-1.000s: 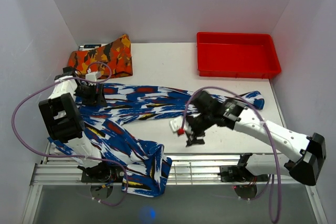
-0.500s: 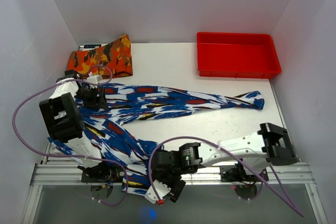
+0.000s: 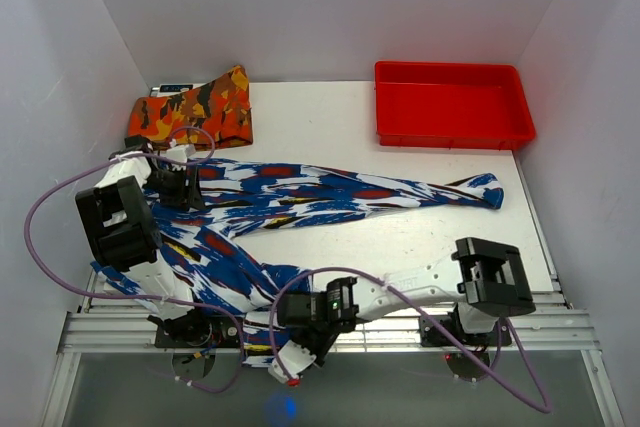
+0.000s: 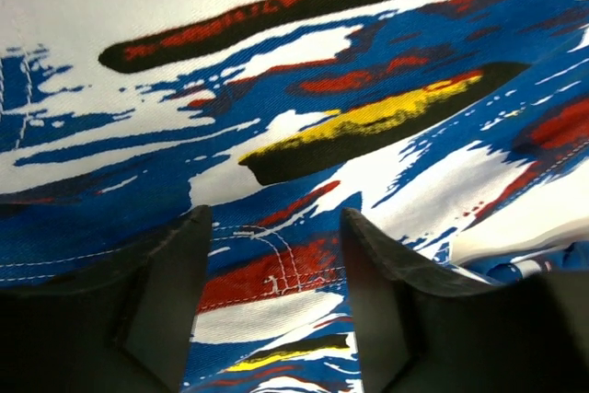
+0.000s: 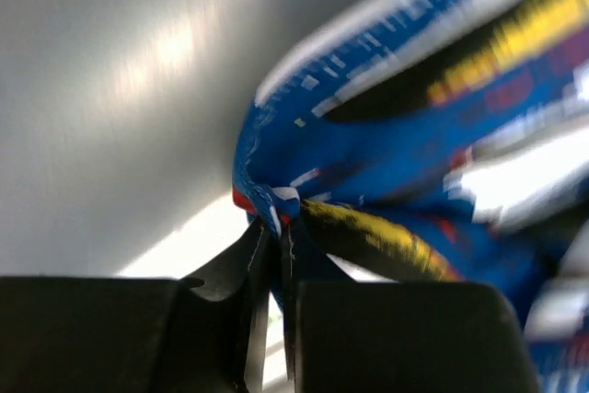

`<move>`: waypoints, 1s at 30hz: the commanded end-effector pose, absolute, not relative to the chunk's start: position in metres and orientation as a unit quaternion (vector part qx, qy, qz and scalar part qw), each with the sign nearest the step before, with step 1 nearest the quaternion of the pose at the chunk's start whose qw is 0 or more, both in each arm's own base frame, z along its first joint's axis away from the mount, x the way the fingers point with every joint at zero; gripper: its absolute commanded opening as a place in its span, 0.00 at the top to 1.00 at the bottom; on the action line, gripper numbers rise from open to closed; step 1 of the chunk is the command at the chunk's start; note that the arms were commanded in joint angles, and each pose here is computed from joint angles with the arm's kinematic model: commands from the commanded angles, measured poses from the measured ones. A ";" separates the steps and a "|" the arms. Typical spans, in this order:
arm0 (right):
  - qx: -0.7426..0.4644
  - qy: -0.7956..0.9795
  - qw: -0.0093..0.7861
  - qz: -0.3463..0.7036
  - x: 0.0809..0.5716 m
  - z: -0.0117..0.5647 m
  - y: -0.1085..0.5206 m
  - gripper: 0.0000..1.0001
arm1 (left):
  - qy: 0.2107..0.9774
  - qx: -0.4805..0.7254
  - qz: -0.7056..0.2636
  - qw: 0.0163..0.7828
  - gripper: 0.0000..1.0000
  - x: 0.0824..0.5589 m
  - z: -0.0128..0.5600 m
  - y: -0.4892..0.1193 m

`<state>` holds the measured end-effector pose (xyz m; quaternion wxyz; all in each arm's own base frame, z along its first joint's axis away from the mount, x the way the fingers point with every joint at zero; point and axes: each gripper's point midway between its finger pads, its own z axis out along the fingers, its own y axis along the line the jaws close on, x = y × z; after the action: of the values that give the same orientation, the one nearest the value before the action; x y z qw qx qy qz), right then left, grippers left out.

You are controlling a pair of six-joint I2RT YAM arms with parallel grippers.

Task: Fold and stack the trousers
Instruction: Flatten the trousers out

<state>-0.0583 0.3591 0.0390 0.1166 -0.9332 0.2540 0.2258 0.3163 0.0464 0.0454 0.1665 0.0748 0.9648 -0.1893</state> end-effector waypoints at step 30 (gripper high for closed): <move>-0.769 0.518 0.351 -0.129 0.336 0.180 0.094 0.10 | 0.971 0.059 -0.155 0.175 0.57 0.318 0.048 0.061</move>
<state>0.2969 0.0810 0.1190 0.2576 -0.8124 0.5131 -0.1015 0.3038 0.0546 0.0297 0.1435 0.0559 0.9731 -0.1713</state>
